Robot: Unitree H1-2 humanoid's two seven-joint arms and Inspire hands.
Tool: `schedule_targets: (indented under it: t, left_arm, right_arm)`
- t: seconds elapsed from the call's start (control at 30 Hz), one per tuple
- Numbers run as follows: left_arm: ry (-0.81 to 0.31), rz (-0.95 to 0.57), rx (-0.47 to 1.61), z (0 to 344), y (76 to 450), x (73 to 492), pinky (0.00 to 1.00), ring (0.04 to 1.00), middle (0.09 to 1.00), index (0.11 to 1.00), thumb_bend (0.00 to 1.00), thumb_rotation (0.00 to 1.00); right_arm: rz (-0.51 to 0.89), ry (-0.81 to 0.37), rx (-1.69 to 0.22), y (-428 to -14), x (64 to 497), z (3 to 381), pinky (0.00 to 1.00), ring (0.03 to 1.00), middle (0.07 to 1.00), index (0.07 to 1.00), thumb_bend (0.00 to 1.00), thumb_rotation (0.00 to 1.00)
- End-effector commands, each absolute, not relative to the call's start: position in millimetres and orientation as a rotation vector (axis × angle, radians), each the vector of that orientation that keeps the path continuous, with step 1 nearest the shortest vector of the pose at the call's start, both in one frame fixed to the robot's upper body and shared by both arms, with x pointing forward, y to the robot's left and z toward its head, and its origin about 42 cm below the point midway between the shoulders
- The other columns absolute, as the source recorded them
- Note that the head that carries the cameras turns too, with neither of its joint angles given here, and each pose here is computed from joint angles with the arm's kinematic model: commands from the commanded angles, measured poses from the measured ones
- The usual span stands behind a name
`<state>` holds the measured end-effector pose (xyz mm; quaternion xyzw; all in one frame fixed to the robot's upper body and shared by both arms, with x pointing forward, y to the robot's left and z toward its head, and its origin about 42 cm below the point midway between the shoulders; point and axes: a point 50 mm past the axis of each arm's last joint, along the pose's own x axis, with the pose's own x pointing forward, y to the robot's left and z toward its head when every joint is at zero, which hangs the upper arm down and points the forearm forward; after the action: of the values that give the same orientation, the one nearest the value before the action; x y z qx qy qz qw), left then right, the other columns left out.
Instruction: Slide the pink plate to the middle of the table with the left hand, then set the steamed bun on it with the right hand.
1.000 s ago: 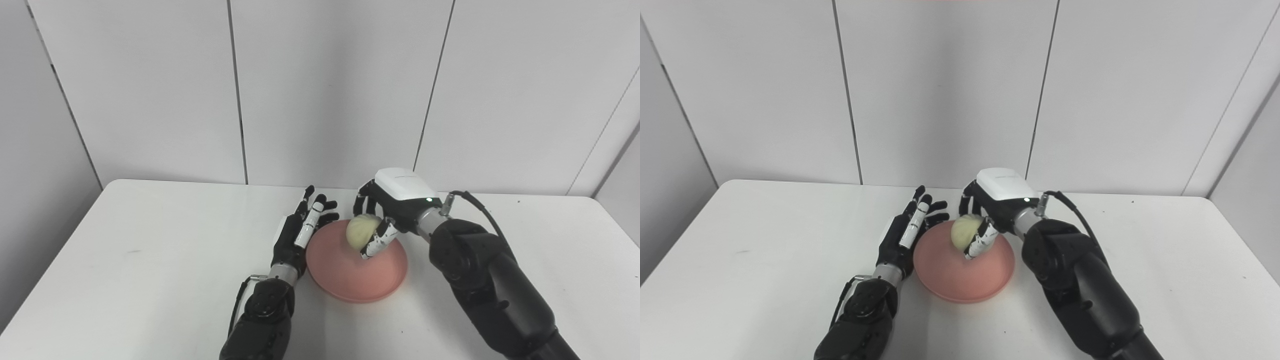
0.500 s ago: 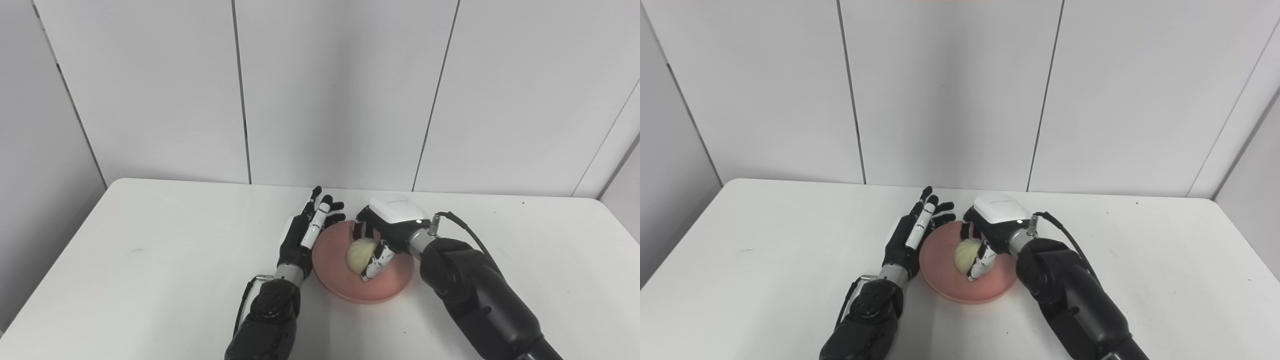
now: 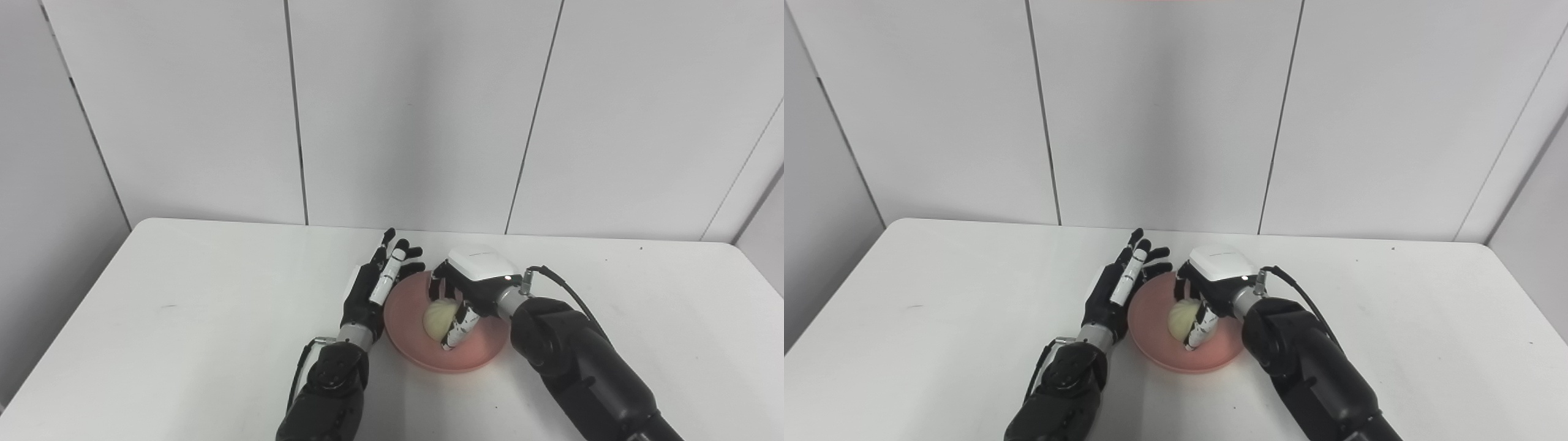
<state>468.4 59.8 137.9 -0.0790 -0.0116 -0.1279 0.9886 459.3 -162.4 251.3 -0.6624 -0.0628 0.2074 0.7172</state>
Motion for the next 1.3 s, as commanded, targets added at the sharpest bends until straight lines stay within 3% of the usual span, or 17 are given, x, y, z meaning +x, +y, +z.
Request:
schedule_targets:
  t: [0.0,0.07,0.2,0.3,0.5,0.63,0.93,1.1,1.2,1.27]
  left_arm:
    - [0.062,-0.269,-0.167,121.4,57.1,460.8,0.73,0.711,0.739,0.967,0.65,0.75]
    - [0.063,-0.265,-0.164,121.3,57.9,460.9,0.71,0.703,0.733,0.959,0.65,0.74]
    - [0.057,-0.262,-0.157,121.1,59.0,460.3,0.69,0.704,0.737,0.956,0.65,0.74]
    - [0.049,-0.262,-0.153,121.8,60.5,460.3,0.69,0.710,0.743,0.954,0.66,0.75]
    - [0.042,-0.247,-0.155,122.4,64.5,459.4,0.72,0.709,0.760,0.945,0.65,0.77]
    - [0.035,-0.236,-0.153,121.4,67.7,459.4,0.74,0.720,0.771,0.945,0.65,0.77]
    - [0.014,-0.202,-0.151,124.1,71.2,457.3,0.74,0.735,0.779,0.943,0.64,0.76]
    - [-0.065,-0.162,-0.129,126.1,72.5,454.8,0.76,0.758,0.792,0.896,0.62,0.74]
    - [-0.129,-0.117,-0.095,127.1,74.7,452.2,0.84,0.811,0.841,0.897,0.69,0.77]
    - [-0.165,-0.081,-0.046,127.4,76.5,450.7,0.83,0.831,0.865,0.897,0.76,0.83]
  right_arm:
    - [0.425,-0.229,-1.473,-155.2,460.2,276.5,0.41,0.533,0.616,0.589,0.73,0.25]
    - [0.416,-0.229,-1.487,-155.3,458.9,279.0,0.45,0.578,0.660,0.648,0.88,0.37]
    - [0.397,-0.239,-1.503,-158.1,455.4,284.5,0.48,0.596,0.670,0.659,0.93,0.42]
    - [0.385,-0.244,-1.488,-163.7,451.7,289.3,0.42,0.575,0.673,0.692,0.96,0.44]
    - [0.347,-0.269,-1.459,-182.9,437.3,301.9,0.54,0.693,0.748,0.741,1.00,0.52]
    - [0.251,-0.312,-1.413,-199.7,427.4,309.5,0.46,0.632,0.715,0.742,0.88,0.55]
    - [0.100,-0.409,-1.239,-224.2,418.5,320.5,0.46,0.580,0.685,0.741,0.80,0.50]
    - [0.000,-0.441,-0.954,-236.9,426.2,311.3,0.50,0.608,0.676,0.712,0.75,0.71]
    - [-0.035,-0.415,-0.759,-243.9,431.2,294.0,0.55,0.650,0.700,0.720,0.70,0.80]
    - [-0.036,-0.388,-0.565,-248.5,435.9,274.2,0.57,0.667,0.720,0.734,0.74,0.86]
